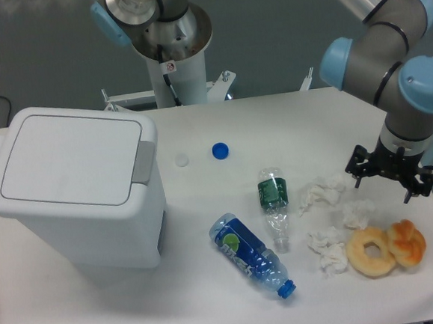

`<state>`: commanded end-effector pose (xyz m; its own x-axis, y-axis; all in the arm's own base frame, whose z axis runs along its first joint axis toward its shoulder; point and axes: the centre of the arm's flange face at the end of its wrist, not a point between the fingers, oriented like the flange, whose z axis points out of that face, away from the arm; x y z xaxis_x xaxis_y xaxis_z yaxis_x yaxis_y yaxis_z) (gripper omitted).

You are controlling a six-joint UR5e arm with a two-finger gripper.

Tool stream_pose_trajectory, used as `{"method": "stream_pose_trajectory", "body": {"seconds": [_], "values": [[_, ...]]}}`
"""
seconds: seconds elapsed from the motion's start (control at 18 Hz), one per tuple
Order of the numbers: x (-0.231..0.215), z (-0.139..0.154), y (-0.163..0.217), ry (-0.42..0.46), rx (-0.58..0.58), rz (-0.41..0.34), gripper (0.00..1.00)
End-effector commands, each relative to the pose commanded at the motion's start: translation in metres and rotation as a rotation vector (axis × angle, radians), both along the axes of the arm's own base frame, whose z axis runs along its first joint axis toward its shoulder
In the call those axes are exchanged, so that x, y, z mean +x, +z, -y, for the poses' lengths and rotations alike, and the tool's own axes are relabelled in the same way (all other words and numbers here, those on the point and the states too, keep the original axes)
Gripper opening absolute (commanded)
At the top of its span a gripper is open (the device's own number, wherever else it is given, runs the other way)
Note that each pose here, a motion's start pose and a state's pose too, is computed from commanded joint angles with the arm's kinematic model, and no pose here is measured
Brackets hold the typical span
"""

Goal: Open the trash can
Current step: 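Move the gripper from beside the bagel up over the green-capped bottle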

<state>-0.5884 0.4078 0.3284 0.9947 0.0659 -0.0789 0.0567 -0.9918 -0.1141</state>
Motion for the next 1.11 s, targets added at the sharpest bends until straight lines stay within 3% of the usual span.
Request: {"method": "stream_pose_trajectory", "body": {"seconds": [0.28,0.44,0.61,0.89,0.94,1.11], "values": [[0.044,-0.051,0.013,0.118,0.03,0.016,1.0],[0.073,-0.071,0.031,0.171,0.079,0.071,1.0],[0.105,-0.08,0.043,0.203,0.097,0.147,1.0],[0.14,-0.075,0.052,0.241,0.093,0.17,0.96],[0.143,-0.074,0.058,0.262,0.099,0.167,0.89],[0.153,-0.076,0.072,0.301,0.127,0.176,0.21]]}}
